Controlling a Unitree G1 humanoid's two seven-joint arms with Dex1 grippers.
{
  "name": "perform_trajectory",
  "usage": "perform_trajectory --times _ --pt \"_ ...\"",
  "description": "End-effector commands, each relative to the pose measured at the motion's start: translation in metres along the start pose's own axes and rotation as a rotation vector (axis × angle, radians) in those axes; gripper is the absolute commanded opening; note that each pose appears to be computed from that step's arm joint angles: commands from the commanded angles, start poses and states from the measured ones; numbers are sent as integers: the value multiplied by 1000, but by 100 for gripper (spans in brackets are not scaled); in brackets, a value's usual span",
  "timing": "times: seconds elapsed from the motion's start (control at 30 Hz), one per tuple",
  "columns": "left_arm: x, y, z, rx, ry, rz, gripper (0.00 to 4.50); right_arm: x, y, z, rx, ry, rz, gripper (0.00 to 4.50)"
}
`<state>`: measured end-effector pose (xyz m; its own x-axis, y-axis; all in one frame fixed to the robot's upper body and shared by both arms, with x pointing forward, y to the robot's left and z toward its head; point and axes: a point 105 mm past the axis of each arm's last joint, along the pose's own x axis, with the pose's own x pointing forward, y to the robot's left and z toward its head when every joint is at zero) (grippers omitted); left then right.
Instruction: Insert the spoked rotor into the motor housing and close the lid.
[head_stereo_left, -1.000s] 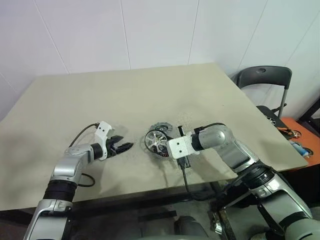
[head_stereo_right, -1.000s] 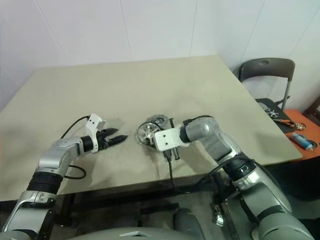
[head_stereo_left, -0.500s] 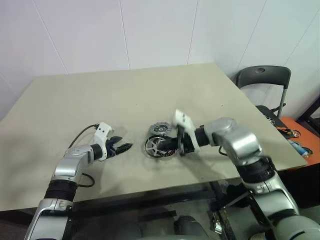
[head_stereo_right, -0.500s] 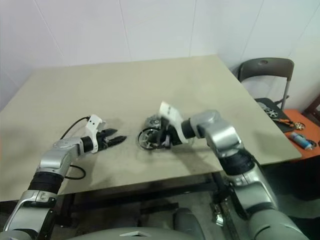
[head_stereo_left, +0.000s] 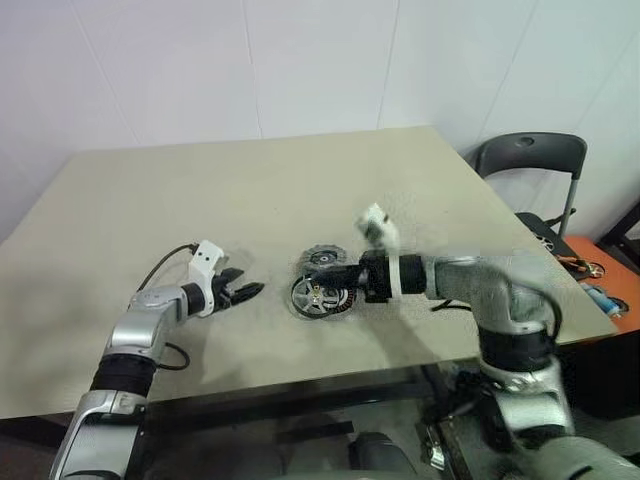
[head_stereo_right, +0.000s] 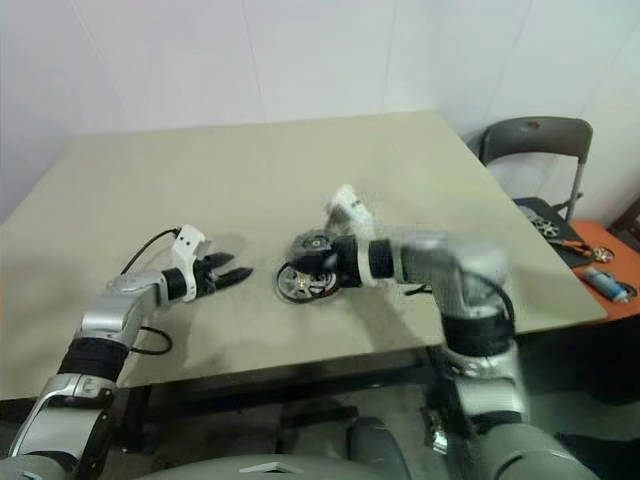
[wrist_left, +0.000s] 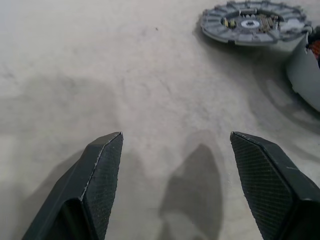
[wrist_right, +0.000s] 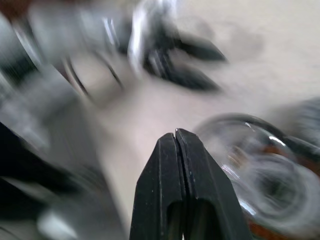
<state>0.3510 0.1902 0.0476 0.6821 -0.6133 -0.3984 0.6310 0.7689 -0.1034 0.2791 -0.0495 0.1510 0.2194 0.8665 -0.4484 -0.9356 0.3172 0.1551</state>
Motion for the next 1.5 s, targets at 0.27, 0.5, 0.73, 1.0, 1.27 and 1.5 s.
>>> perform_trajectory --times 0.27,0.5,0.73,1.0,1.27,1.5 --pt "7 1 18 37 -47 -15 364 -7 14 -3 -568 201 139 224" --pt "5 -3 11 24 -55 -1 364 17 -12 -23 -738 324 184 224" --pt "-3 -2 3 15 -52 26 364 28 -20 -20 -801 323 203 224" --pt "-4 -4 1 9 -53 34 364 31 -18 -27 -802 324 219 224" --pt "0 -9 4 14 -59 20 364 36 -33 -34 -817 339 163 224" --pt "0 -8 3 11 -59 23 364 37 -39 -38 -817 343 150 224"
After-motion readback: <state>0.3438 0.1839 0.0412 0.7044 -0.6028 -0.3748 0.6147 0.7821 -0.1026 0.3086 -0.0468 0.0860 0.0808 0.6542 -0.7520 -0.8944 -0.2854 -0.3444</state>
